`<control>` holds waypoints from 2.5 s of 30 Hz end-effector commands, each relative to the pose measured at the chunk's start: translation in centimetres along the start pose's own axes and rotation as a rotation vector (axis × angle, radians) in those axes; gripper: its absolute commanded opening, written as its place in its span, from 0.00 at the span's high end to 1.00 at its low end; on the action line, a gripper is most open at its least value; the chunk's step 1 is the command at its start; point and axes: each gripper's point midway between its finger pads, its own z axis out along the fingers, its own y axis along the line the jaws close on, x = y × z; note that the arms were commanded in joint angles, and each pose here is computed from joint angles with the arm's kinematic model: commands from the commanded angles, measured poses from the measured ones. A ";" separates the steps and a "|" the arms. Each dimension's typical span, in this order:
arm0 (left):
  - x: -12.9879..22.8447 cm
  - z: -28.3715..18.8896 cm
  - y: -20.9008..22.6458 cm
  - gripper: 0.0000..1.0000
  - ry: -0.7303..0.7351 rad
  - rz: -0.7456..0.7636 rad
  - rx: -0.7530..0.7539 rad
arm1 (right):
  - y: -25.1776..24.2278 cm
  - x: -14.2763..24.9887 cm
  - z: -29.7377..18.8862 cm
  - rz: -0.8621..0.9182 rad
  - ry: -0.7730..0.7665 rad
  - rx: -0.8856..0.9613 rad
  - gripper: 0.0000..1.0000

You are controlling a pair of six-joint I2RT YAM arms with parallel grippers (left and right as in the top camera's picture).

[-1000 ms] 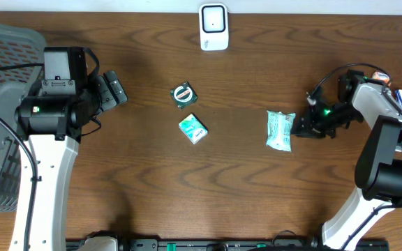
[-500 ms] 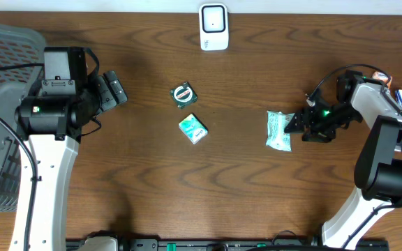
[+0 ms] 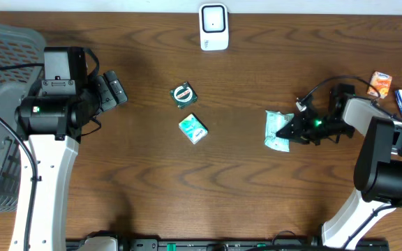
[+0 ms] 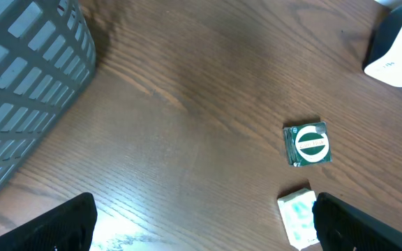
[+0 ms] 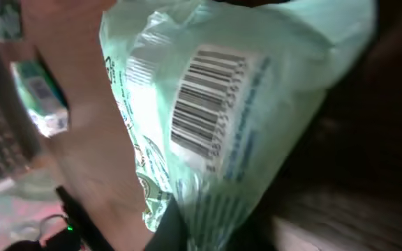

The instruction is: Scan the item barcode

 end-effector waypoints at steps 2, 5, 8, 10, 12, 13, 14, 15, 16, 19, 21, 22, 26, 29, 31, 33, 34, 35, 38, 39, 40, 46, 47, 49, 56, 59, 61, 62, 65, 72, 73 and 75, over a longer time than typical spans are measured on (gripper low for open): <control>-0.2 0.0 0.4 0.02 -0.008 0.003 -0.017 | 1.4 0.3 0.7 0.002 0.002 -0.104 0.99; -0.2 0.0 0.4 0.02 -0.008 0.002 -0.017 | 3.6 -0.4 0.2 -0.048 -0.023 -0.217 0.99; -0.2 0.0 0.4 0.02 -0.008 0.003 -0.017 | 5.5 -1.4 -0.7 -0.089 -0.051 -0.279 0.99; -0.2 0.0 0.4 0.02 -0.008 0.002 -0.017 | 6.8 -2.1 -1.3 -0.140 -0.068 -0.278 0.99; -0.2 0.0 0.4 0.02 -0.009 0.002 -0.017 | 8.5 -2.6 -1.9 -0.214 -0.086 -0.265 0.99; -0.2 0.0 0.4 0.02 -0.008 0.002 -0.017 | 9.8 -2.9 -2.2 -0.271 -0.098 -0.255 0.99; -0.2 0.0 0.4 0.02 -0.008 0.002 -0.017 | 11.0 -3.1 -2.5 -0.328 -0.109 -0.221 0.99; -0.2 0.0 0.4 0.02 -0.008 0.002 -0.017 | 11.7 -3.3 -2.6 -0.367 -0.118 -0.190 0.99; -0.2 0.0 0.4 0.02 -0.008 0.003 -0.017 | 12.4 -3.4 -2.8 -0.413 -0.129 -0.146 0.99; -0.2 0.0 0.4 0.02 -0.009 0.003 -0.017 | 16.3 -4.1 -3.2 -0.633 -0.215 0.033 0.99; -0.2 0.0 0.4 0.02 -0.008 0.002 -0.017 | 18.9 -4.2 -3.5 -0.761 -0.284 0.115 0.99; -0.2 0.0 0.4 0.02 -0.008 0.003 -0.017 | 20.0 -4.2 -3.7 -0.817 -0.312 0.143 0.99; -0.2 0.0 0.4 0.02 -0.008 0.002 -0.017 | 24.4 -4.4 -4.2 -0.978 -0.439 0.216 0.99; -0.2 0.0 0.4 0.02 -0.008 0.003 -0.017 | 27.1 -4.6 -4.2 -1.054 -0.515 0.216 0.99; -0.2 0.0 0.4 0.02 -0.008 0.003 -0.017 | 28.1 -4.6 -4.1 -1.083 -0.538 0.201 0.99; -0.2 0.0 0.4 0.02 -0.008 0.003 -0.017 | 28.4 -4.7 -4.2 -1.090 -0.548 0.197 0.99; -0.2 0.0 0.4 0.02 -0.008 0.003 -0.017 | 28.5 -4.7 -4.2 -1.091 -0.550 0.196 0.99; -0.2 0.0 0.4 0.02 -0.008 0.002 -0.017 | 28.5 -4.8 -4.2 -1.092 -0.552 0.196 0.99; -0.2 0.0 0.4 0.02 -0.008 0.003 -0.017 | 28.4 -4.7 -4.2 -1.090 -0.548 0.197 0.99; -0.2 0.0 0.4 0.03 -0.008 0.002 -0.017 | 28.3 -4.7 -4.2 -1.088 -0.545 0.197 0.99; -0.2 0.0 0.4 0.02 -0.008 0.002 -0.017 | 28.3 -4.6 -4.1 -1.086 -0.542 0.199 0.99; -0.2 0.0 0.4 0.02 -0.008 0.002 -0.017 | 25.2 -5.3 -4.2 -1.015 -0.516 0.352 0.99; -0.2 0.0 0.4 0.02 -0.008 0.002 -0.017 | 23.8 -5.7 -4.4 -0.983 -0.510 0.428 0.99; -0.2 0.0 0.4 0.02 -0.008 0.002 -0.017 | 20.5 -6.7 -5.0 -0.879 -0.510 0.599 0.99; -0.2 0.0 0.4 0.02 -0.008 0.002 -0.017 | 8.4 -7.5 -8.4 -0.535 -0.447 1.257 0.99; -0.2 0.0 0.4 0.02 -0.008 0.003 -0.017 | 5.5 -7.2 -8.5 -0.480 -0.397 1.433 0.99; -0.2 0.0 0.4 0.02 -0.008 0.002 -0.017 | 4.1 -6.9 -7.9 -0.474 -0.354 1.502 0.99; -0.2 0.0 0.4 0.02 -0.008 0.002 -0.017 | 3.6 -6.7 -7.3 -0.476 -0.332 1.519 0.99; -0.2 0.0 0.4 0.02 -0.008 0.002 -0.017 | 2.7 -6.1 -5.3 -0.496 -0.272 1.538 0.94; -0.2 0.0 0.4 0.02 -0.008 0.002 -0.017 | 4.9 -3.3 1.2 -0.599 -0.151 1.346 0.69; -0.2 0.0 0.4 0.02 -0.008 0.002 -0.017 | 5.4 -2.8 2.1 -0.612 -0.136 1.307 0.64; -0.2 0.0 0.4 0.02 -0.008 0.002 -0.017 | 7.3 -1.6 4.3 -0.647 -0.100 1.206 0.59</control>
